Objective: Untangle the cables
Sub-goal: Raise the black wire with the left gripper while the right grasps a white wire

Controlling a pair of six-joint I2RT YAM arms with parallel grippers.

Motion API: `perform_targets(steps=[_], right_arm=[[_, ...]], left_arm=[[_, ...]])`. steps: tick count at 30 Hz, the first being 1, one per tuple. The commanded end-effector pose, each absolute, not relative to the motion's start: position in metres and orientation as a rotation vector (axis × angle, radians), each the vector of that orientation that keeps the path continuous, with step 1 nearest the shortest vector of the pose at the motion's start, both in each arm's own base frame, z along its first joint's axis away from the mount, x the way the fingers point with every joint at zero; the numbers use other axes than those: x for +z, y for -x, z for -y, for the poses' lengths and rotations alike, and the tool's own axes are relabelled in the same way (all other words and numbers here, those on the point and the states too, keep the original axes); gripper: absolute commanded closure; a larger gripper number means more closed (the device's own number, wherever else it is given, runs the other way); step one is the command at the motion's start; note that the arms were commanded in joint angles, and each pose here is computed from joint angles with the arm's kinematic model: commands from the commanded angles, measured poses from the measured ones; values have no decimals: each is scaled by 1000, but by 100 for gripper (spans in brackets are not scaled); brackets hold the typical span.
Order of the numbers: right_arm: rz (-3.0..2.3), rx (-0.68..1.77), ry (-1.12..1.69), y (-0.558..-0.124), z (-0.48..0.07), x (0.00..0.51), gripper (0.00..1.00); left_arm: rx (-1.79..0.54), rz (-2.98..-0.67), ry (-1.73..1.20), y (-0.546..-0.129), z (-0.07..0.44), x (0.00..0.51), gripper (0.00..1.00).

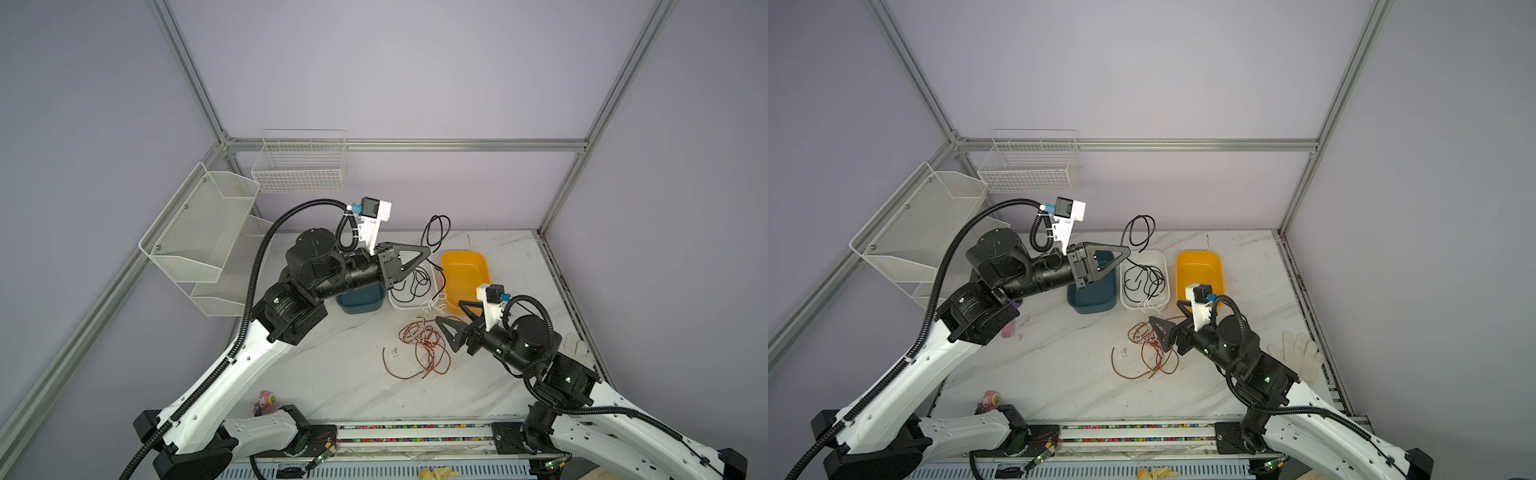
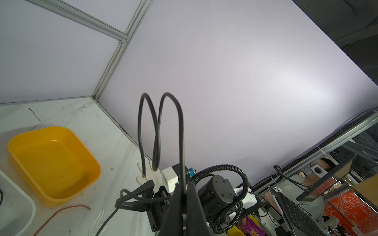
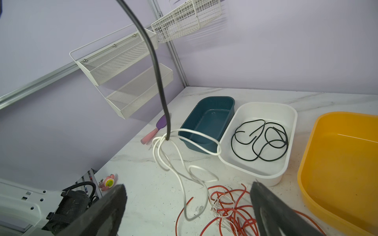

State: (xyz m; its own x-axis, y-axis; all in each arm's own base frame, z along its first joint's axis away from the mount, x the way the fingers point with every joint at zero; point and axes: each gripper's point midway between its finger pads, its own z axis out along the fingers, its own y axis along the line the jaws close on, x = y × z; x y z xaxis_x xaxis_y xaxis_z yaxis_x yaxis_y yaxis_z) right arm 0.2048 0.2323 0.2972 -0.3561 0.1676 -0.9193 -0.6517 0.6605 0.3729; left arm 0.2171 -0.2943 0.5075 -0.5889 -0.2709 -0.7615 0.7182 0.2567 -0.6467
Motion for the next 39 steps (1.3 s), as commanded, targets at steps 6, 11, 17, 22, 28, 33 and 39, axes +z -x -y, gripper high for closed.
perform_targets(steps=[6,11,17,22,28,33,39], right_arm=[[-1706,822,323,-229,-242,297,14],[-1693,830,325,-232,-248,293,21],[-1728,791,339,-238,-253,281,39],[-1759,784,340,-240,-257,272,48],[-1763,800,325,-240,-257,267,62],[-1793,796,317,-241,-259,259,65],[-1807,789,301,-239,-253,250,70]], left_arm=[[-1506,-1610,-446,-207,292,528,100],[-1520,-1609,-449,-207,293,528,100],[-1522,-1608,-452,-205,292,528,100],[-1522,-1608,-450,-205,292,528,100],[-1522,-1600,-447,-204,290,531,100],[-1504,-1606,-443,-205,289,528,100],[-1491,-1610,-438,-205,287,526,100]])
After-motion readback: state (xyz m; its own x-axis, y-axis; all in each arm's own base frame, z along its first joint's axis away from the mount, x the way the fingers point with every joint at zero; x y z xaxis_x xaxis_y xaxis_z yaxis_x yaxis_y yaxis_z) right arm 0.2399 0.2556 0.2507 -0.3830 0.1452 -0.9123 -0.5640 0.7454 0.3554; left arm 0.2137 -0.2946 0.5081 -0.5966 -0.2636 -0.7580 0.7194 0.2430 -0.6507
